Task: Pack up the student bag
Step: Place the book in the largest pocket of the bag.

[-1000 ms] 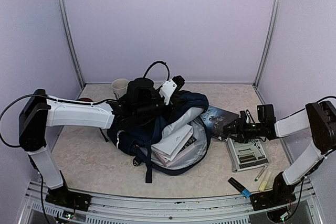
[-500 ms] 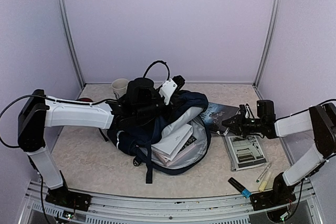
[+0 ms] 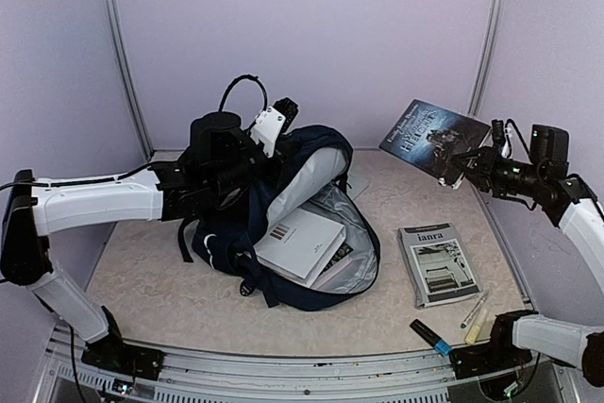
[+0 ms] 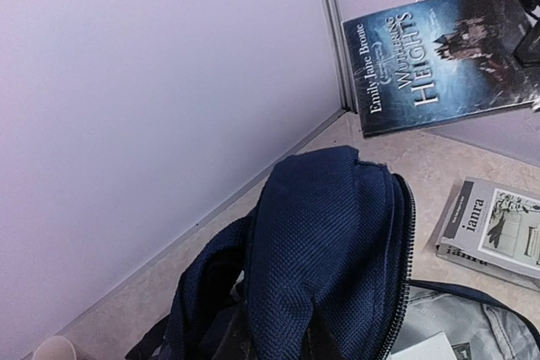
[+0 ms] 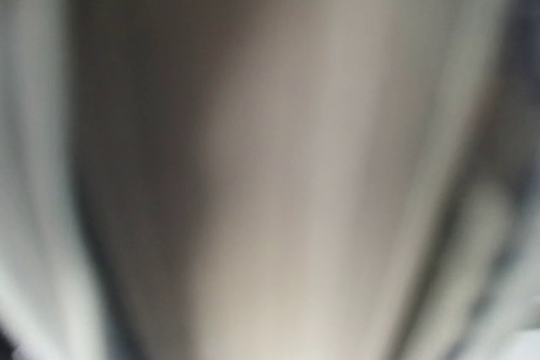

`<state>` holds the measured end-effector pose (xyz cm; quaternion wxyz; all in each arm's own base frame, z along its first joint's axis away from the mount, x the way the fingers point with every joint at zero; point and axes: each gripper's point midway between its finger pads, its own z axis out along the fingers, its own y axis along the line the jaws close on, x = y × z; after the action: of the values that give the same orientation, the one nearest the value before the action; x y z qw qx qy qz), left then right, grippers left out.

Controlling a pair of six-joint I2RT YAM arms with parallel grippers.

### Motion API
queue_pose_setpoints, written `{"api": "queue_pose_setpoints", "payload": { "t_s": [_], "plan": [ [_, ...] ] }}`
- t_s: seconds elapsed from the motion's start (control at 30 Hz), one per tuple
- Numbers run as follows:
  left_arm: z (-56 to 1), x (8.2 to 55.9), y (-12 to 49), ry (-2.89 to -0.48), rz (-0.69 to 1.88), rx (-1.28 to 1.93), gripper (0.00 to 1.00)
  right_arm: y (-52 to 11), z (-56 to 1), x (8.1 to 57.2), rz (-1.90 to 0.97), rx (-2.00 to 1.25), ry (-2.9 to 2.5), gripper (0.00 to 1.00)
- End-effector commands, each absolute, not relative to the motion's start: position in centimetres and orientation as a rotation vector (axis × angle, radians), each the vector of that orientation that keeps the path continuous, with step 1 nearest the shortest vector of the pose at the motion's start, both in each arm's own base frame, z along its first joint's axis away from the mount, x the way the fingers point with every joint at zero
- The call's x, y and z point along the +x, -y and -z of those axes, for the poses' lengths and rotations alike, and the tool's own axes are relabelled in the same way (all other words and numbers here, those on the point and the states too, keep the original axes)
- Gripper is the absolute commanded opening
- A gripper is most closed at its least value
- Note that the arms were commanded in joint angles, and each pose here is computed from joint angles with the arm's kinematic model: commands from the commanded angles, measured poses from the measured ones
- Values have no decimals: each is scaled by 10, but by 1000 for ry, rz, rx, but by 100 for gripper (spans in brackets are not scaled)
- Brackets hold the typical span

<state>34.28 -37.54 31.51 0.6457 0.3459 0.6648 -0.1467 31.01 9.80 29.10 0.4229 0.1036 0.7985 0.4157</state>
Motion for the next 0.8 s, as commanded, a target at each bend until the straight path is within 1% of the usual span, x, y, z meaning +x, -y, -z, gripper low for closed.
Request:
{"api": "queue_pose_setpoints", "payload": {
  "t_s": [0.0,0.07,0.17,0.23,0.33,0.4,0.43,0.53,0.63,0.77],
  "plan": [
    [-338,357,353,-1501,252,703,0,-140,-320,261,-1325,-19,-2035,0],
    [-340,358,354,-1497,255,698,0,-149,-318,245,-1403,-49,-2060,0],
    [-342,357,355,-1497,264,690,0,-161,-296,227,-1432,-49,-2181,0],
    [-344,356,355,-1495,273,683,0,-178,-282,214,-1465,-108,-2240,0],
    [-349,351,359,-1481,284,689,0,-215,-289,194,-1645,-246,-2173,0],
    [-351,346,362,-1473,288,699,0,-234,-289,185,-1758,-275,-2131,0],
    [-353,344,363,-1468,288,700,0,-240,-283,184,-1778,-265,-2142,0],
    [-357,339,363,-1461,292,688,0,-253,-251,194,-1702,-235,-2252,0],
    [-364,330,365,-1448,301,693,0,-268,-231,204,-1691,-212,-2305,0],
    [-376,309,372,-1411,326,716,0,-277,-226,228,-1677,-121,-2260,0]
  ]
}}
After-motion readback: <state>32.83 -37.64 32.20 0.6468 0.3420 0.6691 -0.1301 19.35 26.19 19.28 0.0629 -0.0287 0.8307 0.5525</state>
